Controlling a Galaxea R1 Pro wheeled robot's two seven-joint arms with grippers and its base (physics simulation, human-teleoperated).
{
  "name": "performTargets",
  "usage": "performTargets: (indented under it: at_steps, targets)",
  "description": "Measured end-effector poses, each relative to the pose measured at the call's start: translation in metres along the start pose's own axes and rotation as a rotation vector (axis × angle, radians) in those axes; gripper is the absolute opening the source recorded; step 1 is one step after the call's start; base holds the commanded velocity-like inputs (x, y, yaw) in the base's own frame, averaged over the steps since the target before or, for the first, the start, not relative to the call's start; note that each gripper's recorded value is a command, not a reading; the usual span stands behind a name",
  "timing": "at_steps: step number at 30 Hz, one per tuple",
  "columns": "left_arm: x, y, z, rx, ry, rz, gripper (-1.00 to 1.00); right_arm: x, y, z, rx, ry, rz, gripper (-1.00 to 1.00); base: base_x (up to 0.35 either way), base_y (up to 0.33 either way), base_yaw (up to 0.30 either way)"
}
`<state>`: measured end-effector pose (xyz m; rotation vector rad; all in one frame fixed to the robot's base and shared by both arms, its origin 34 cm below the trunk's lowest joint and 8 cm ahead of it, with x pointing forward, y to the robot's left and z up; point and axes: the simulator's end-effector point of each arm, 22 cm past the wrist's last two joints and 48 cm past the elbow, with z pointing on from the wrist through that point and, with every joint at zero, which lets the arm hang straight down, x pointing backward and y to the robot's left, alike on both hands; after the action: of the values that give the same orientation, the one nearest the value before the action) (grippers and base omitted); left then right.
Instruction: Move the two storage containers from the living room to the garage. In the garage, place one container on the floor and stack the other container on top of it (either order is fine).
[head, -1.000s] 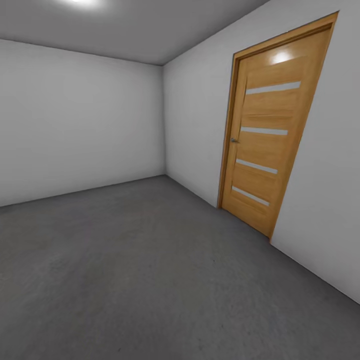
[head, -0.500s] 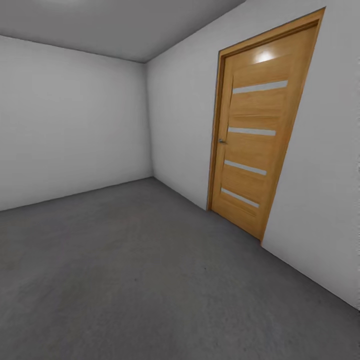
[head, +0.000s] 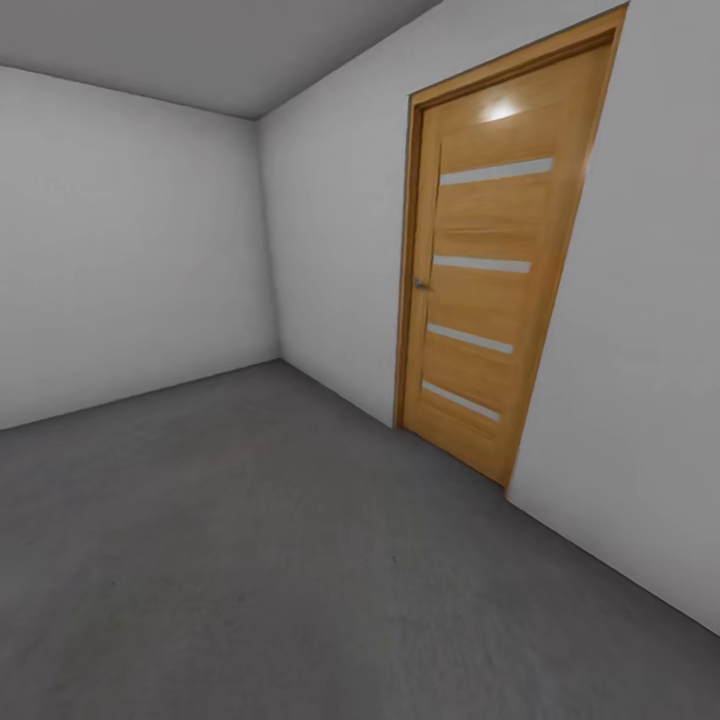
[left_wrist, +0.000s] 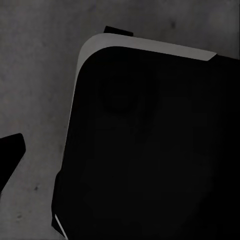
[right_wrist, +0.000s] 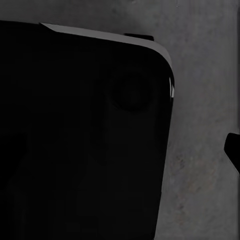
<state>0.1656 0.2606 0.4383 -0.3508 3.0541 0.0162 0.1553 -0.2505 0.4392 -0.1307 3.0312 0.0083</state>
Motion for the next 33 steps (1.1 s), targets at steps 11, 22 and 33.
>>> performTargets:
  at_steps: [11, 22, 33]
  targets:
    - [0.0002, -0.0002, 0.0000, 0.000, 0.001, 0.000, 1.00, 0.0006, -0.0018, 0.0000, 0.002, 0.002, -0.002, 1.00, 0.323, 0.000, -0.001]
    - [0.0001, -0.0001, 0.0000, 0.000, 0.001, 0.000, 1.00, -0.0005, 0.0025, 0.0000, -0.001, -0.002, 0.002, 1.00, 0.323, 0.009, -0.102]
    - [0.0001, -0.0003, 0.0000, 0.001, 0.001, 0.000, 1.00, -0.0003, 0.0019, 0.0000, 0.000, -0.001, 0.003, 1.00, 0.323, 0.103, -0.279]
